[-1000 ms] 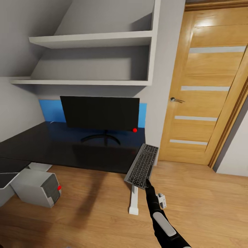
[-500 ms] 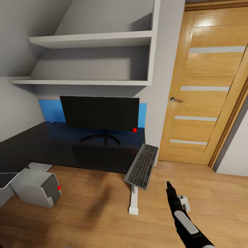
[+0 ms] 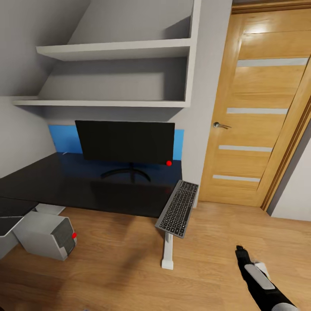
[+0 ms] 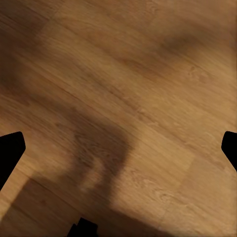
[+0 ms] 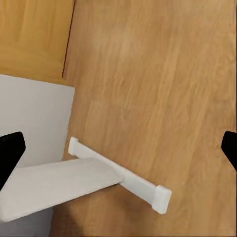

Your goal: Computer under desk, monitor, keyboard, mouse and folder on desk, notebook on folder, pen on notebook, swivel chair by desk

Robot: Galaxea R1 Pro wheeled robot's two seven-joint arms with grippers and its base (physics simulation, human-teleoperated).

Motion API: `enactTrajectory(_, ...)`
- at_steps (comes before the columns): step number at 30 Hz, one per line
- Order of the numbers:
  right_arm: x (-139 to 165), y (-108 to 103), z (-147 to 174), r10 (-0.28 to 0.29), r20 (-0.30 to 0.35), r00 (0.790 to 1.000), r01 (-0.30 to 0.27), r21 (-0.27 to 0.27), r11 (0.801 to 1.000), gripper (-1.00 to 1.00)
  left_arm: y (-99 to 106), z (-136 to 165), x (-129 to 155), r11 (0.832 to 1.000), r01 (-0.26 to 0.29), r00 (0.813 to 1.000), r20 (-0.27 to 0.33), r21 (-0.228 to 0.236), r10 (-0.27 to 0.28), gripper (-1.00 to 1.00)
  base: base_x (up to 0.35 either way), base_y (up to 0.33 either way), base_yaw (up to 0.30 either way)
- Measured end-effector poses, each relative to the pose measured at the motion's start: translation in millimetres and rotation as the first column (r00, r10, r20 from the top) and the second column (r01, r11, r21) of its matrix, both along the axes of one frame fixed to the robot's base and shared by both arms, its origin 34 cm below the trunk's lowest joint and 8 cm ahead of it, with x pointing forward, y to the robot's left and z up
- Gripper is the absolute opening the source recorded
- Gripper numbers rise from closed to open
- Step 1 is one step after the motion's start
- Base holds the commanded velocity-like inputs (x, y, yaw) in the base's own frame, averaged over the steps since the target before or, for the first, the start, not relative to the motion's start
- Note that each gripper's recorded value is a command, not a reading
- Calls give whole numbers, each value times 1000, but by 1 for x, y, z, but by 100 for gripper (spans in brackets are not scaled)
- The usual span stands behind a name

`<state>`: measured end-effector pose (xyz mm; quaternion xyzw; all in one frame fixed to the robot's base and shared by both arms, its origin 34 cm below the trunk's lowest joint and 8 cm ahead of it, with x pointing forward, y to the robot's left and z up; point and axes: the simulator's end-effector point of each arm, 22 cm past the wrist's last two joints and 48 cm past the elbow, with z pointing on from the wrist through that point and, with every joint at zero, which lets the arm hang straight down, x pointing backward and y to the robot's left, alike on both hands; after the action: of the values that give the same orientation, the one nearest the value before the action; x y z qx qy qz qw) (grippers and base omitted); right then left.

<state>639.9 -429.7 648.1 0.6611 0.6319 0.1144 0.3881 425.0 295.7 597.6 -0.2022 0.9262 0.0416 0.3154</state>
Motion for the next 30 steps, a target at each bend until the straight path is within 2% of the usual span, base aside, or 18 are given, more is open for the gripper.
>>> enactTrajectory(1, -11, -7, -8, -12, -36, 999, 10, -47, 999, 100, 0, 0, 0, 1000, 0, 1000, 0, 0, 0, 100, 0, 0, 0)
enactTrajectory(2, -22, -8, -15, -2, -78, 997, -7, -118, 993, 100, 0, 0, 0, 1000, 0, 1000, 0, 0, 0, 100, 0, 0, 0)
enactTrajectory(3, -26, -4, -19, 17, -101, 995, -34, -162, 986, 100, 0, 0, 0, 1000, -1, 1000, 0, 0, 1, 100, 0, 0, 0)
enactTrajectory(4, -33, 9, -26, 68, -146, 987, -104, -252, 962, 100, 0, 0, 0, 1000, -1, 1000, 0, 0, 1, 100, 0, 0, 0)
enactTrajectory(5, -35, 18, -28, 100, -167, 981, -147, -300, 943, 100, 0, 0, 0, 1000, -1, 1000, 0, 0, 1, 100, 0, 0, 0)
enactTrajectory(7, -44, 36, -29, 184, -227, 957, -273, -471, 839, 100, 1, 0, 0, 1000, -2, 1000, 0, -1, 2, 100, 0, 0, 0)
enactTrajectory(8, -53, 36, -27, 202, -254, 946, -314, -558, 768, 100, 1, 0, 0, 1000, -3, 1000, 0, 0, 3, 100, 0, 0, 0)
enactTrajectory(10, -63, 33, -28, 206, -280, 938, -339, -604, 722, 100, 1, 0, 0, 1000, -4, 1000, 0, -1, 4, 100, 0, 0, 0)
enactTrajectory(13, -76, 20, -29, 201, -314, 928, -363, -642, 675, 100, 0, 0, 0, 1000, -5, 1000, -1, -2, 5, 100, 0, 0, 0)
enactTrajectory(15, -84, 11, -31, 195, -333, 922, -376, -654, 656, 100, 0, -1, -1, 1000, -5, 1000, -3, -2, 5, 100, 0, 0, 0)
enactTrajectory(18, -89, 10, -33, 201, -347, 916, -391, -661, 641, 100, 1, -2, -2, 1000, -5, 1000, -6, 0, 5, 100, 0, 0, 0)
enactTrajectory(20, -90, 11, -34, 204, -349, 915, -395, -661, 638, 100, 1, -2, -2, 1000, -7, 1000, -3, 2, 7, 100, 0, 0, 0)
enactTrajectory(24, -92, 8, -34, 202, -354, 913, -397, -664, 633, 100, 11, -3, -2, 999, -43, 998, 42, 21, 42, 100, 0, 0, 0)
enactTrajectory(30, -90, 14, -35, 224, -349, 910, -408, -662, 629, 100, 13, -3, -2, 998, -53, 997, 57, 26, 51, 100, 0, 0, 0)
